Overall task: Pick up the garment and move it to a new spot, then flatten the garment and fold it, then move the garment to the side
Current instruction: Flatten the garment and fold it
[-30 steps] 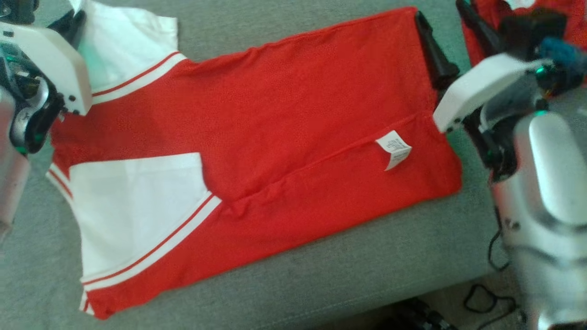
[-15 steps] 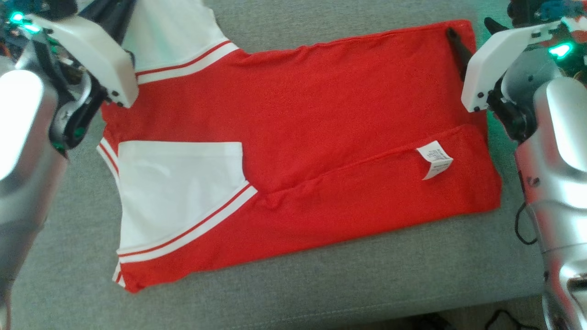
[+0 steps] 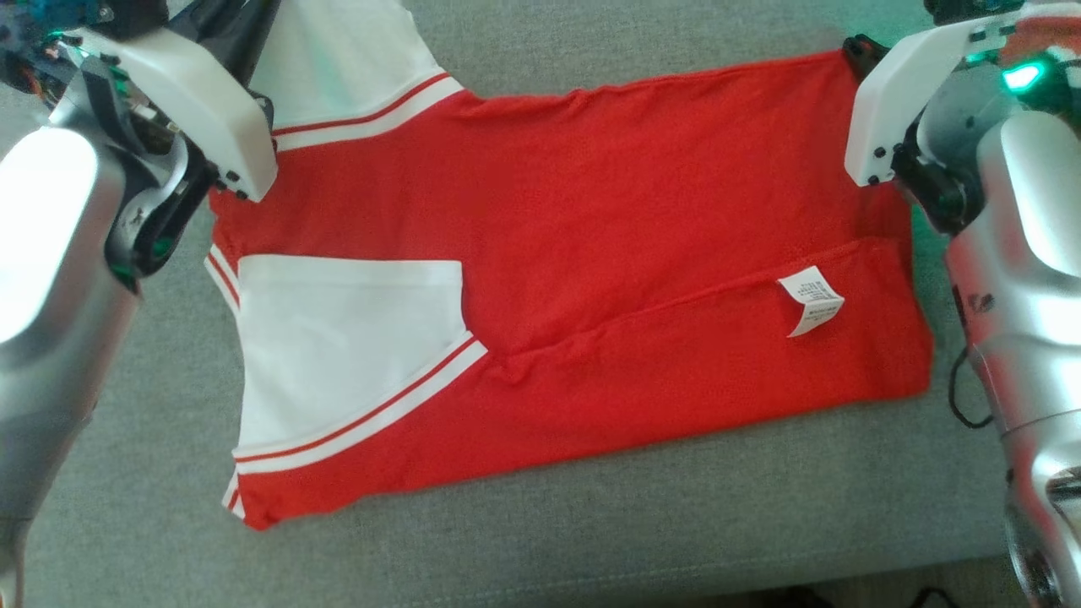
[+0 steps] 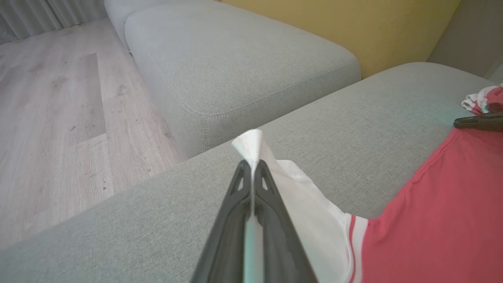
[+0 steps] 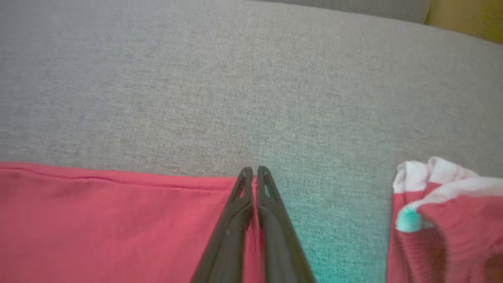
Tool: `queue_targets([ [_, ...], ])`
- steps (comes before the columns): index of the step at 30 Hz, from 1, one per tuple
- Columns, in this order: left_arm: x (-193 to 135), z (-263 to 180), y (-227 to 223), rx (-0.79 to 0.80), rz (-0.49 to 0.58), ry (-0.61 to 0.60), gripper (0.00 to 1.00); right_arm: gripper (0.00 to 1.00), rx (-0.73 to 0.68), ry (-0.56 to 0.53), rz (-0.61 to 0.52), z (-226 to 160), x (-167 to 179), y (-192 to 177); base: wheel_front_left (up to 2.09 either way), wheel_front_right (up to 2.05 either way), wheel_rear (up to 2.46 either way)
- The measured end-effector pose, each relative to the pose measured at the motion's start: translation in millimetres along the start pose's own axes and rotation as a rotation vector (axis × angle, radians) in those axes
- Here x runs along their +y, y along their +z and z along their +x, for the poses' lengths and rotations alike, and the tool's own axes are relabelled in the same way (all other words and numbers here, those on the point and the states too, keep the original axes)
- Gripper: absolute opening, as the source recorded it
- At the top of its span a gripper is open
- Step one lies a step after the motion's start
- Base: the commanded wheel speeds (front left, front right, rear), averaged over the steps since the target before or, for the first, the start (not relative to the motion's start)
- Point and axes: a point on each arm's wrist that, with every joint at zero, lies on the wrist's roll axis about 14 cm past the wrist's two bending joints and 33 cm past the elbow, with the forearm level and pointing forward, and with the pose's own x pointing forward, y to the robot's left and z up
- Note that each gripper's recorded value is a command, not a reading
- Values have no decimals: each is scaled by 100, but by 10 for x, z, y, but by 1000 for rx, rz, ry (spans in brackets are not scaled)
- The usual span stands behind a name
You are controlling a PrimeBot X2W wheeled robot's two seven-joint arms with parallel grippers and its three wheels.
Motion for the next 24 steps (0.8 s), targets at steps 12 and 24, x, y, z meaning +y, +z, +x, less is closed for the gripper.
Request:
queue_targets([
  [12, -283, -598, -29, -46, -42, -8, 0, 0, -155, 40, -32, -434, 67, 86, 0, 0, 0],
  [24, -726, -1402, -419, -84, -199, 46, 0, 0, -201, 66, -12, -923, 113, -154, 0, 0, 0],
])
